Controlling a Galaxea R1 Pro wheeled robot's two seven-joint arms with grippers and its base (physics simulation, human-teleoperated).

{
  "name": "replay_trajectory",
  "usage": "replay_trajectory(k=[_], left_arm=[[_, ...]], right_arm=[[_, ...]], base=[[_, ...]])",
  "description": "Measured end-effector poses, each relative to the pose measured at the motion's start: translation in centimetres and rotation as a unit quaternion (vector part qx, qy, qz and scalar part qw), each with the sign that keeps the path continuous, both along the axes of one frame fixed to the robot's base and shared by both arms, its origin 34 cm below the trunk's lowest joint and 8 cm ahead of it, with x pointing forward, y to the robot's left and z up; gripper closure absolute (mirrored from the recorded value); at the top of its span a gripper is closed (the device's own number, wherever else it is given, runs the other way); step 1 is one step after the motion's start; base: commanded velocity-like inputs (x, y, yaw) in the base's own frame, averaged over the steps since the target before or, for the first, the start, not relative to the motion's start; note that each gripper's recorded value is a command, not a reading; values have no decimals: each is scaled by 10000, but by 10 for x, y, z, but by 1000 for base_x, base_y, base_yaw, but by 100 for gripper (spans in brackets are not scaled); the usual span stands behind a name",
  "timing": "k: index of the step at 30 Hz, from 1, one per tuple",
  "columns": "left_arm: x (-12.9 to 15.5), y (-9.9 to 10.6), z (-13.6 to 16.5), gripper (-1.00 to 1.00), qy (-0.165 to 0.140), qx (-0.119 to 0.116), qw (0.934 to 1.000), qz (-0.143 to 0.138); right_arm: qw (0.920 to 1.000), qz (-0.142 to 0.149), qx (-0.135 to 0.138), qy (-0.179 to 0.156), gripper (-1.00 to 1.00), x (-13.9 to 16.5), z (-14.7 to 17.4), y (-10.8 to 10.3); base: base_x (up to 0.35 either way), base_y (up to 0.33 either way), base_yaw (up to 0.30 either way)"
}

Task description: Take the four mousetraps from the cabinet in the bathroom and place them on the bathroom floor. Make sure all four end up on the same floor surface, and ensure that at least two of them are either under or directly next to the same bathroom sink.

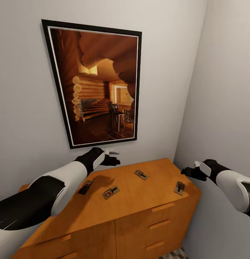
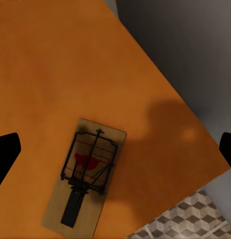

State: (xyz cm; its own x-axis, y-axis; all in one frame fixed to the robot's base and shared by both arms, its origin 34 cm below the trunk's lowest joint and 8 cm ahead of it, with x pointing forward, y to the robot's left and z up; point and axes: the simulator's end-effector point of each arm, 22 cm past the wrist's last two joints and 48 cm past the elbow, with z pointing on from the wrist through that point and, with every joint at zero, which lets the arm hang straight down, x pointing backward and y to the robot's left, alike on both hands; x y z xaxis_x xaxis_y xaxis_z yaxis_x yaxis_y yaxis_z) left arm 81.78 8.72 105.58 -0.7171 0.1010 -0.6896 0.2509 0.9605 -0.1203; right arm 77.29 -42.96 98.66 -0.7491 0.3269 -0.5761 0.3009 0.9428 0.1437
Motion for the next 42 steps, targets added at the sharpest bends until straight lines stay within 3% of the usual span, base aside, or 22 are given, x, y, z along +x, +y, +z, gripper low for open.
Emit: replay_trajectory(k=[10, 17, 23, 42], left_arm=[[0, 0, 0, -100, -1, -6, 10000, 2], [0, 0, 0, -100, 4, -7, 10000, 4], [0, 0, -1, -100, 5, -6, 10000, 4], [0, 0, 0, -100, 4, -7, 10000, 4]], right_arm=[[10000, 25, -7, 24, -100, 0, -2, 6], [9998, 51, -27, 188, -100, -13, -24, 8], [9995, 148, -11, 265, -100, -18, -39, 23], [9997, 124, 26, 208, -100, -18, -42, 25]], base=[[0, 0, 0], [0, 0, 0], [0, 0, 0], [0, 0, 0]])
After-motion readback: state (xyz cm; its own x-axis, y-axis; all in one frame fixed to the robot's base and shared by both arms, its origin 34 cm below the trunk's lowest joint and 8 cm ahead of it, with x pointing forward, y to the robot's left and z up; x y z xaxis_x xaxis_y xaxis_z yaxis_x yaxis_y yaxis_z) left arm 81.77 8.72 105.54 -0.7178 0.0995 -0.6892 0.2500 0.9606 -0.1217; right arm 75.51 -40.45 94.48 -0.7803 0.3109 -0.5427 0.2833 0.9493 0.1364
